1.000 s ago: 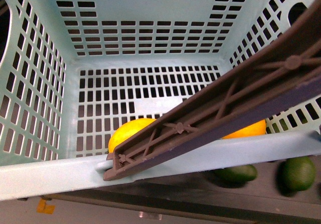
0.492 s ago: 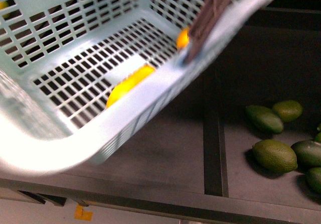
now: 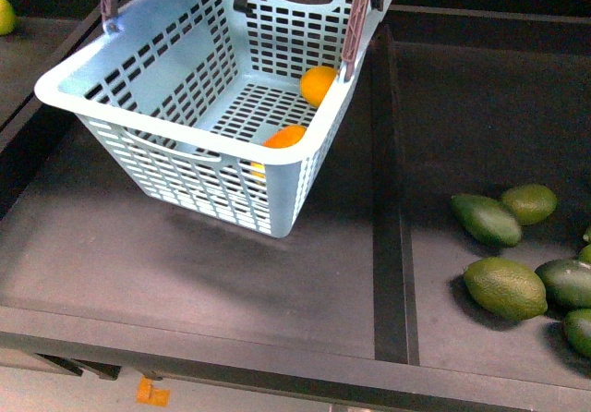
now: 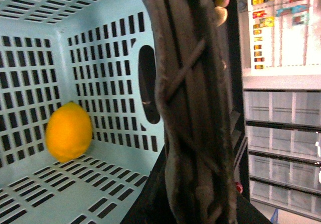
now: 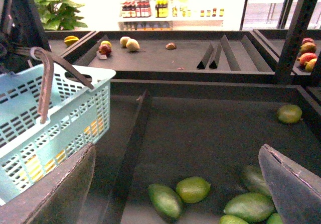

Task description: Pick lemon and mango into basket

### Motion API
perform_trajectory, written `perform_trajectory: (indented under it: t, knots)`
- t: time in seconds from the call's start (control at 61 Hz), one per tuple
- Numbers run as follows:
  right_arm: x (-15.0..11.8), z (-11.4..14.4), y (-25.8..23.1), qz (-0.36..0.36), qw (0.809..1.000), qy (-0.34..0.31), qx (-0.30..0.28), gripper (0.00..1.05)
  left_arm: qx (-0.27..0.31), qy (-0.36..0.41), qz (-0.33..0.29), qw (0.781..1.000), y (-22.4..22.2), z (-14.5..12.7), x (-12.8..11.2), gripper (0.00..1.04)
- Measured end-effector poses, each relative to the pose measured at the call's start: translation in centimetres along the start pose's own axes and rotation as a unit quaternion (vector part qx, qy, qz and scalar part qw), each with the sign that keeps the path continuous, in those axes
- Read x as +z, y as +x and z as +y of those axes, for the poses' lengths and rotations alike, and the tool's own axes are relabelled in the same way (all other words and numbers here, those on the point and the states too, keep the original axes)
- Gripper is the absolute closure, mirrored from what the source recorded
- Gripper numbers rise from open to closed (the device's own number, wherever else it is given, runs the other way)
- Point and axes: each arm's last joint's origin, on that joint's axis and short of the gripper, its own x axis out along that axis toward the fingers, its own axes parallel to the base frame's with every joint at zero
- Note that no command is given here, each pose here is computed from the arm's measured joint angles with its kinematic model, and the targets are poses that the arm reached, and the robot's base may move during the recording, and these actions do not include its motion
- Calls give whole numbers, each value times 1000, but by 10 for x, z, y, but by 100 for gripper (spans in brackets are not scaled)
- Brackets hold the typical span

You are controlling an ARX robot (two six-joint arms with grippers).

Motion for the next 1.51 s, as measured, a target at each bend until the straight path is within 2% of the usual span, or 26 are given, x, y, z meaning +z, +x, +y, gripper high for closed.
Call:
perform_trajectory:
  t: [0.115,0.328,0.361,0.492,0.623,0.705,0.803,0.852,0.934,0.984,1.016,1.082,1.131,1.148,1.197,1.246,1.295,1.393,1.508]
  knots:
    - [0,0,0,0,1000,0,0,9,27,-3,-6,1000,16,19,-5,99]
    - [0,0,0,0,1000,0,0,9,27,-4,-17,999,19,26,-6,99]
    - [0,0,0,0,1000,0,0,9,27,-6,-18,999,19,27,-6,96]
    - [0,0,0,0,1000,0,0,9,32,-6,-29,999,15,32,-4,71]
    - [0,0,0,0,1000,0,0,9,22,-20,-46,999,-1,25,8,47]
    - [0,0,0,0,1000,0,0,9,20,-29,-66,997,-19,20,23,31]
    - [0,0,0,0,1000,0,0,9,60,-26,-91,994,-45,21,49,10]
    - [0,0,0,0,1000,0,0,9,76,-23,-99,992,-55,24,59,6]
    - [0,0,0,0,1000,0,0,9,98,-9,-98,990,-73,33,74,8]
    - [0,0,0,0,1000,0,0,9,16,53,-54,997,-84,40,83,17]
    - [0,0,0,0,1000,0,0,9,-35,123,-48,991,-92,44,87,23]
    - [0,0,0,0,1000,0,0,9,-132,280,-89,947,-123,60,102,37]
    - [0,0,0,0,1000,0,0,9,-163,392,-137,895,-146,69,113,47]
    - [0,0,0,0,1000,0,0,9,-165,431,-154,874,-153,72,117,51]
    - [0,0,0,0,1000,0,0,9,-160,502,-179,831,-168,84,126,62]
    - [0,0,0,0,1000,0,0,9,-143,545,-184,806,-179,100,133,72]
    - [0,0,0,0,1000,0,0,9,-130,570,-180,791,-188,116,137,83]
    - [0,0,0,0,1000,0,0,9,-124,591,-175,777,-205,135,142,102]
    - [0,0,0,0,1000,0,0,9,-125,598,-181,771,-227,151,149,101]
